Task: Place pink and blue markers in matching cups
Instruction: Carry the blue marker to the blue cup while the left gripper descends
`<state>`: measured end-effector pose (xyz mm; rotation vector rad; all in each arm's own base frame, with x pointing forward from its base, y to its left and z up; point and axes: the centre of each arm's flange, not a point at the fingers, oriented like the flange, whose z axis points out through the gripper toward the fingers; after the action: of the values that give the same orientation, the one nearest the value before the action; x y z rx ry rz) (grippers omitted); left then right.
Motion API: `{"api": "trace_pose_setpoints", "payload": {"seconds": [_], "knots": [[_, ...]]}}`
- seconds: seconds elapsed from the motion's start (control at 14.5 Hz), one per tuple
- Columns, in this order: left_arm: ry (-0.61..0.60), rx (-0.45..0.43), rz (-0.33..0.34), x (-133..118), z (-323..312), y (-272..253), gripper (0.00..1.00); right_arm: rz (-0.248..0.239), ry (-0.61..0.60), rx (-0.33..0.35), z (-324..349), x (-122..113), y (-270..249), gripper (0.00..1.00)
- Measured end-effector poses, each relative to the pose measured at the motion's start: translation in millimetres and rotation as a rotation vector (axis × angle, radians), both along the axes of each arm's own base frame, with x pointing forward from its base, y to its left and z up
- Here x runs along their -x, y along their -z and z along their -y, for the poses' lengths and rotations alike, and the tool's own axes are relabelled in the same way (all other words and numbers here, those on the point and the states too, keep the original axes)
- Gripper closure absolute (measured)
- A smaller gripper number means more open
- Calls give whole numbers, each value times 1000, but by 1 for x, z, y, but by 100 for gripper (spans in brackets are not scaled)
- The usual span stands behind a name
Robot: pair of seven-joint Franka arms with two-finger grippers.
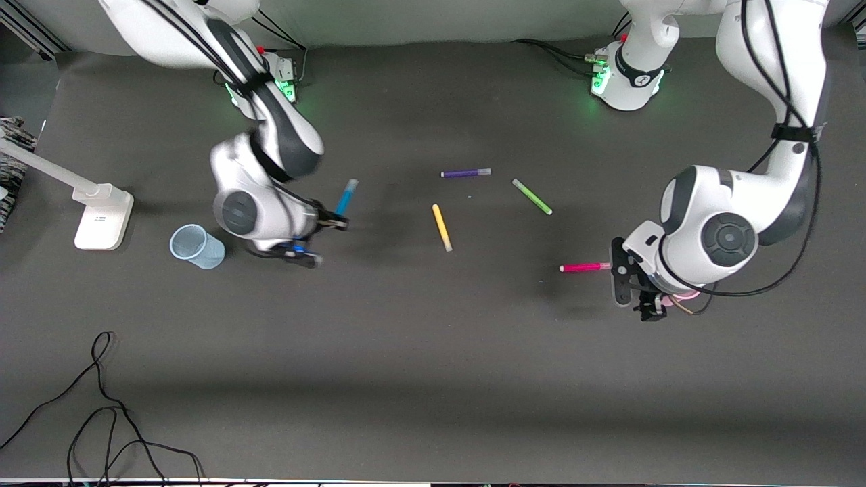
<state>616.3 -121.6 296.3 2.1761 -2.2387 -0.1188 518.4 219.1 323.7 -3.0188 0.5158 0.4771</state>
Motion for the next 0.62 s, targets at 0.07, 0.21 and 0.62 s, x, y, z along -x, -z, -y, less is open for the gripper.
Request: {"api": "trace_pose_setpoints", "payload": {"seconds": [0.07, 0.21, 0.62], "knots": [[3, -4, -17, 8, -1, 12, 8, 58, -15, 22, 23, -6, -29, 83], [8, -6, -37, 23, -3, 34, 7, 160, -69, 49, 74, -18, -71, 83], [20, 14, 0, 63, -6, 88, 11, 401, -289, 118, 179, -40, -115, 83]]}}
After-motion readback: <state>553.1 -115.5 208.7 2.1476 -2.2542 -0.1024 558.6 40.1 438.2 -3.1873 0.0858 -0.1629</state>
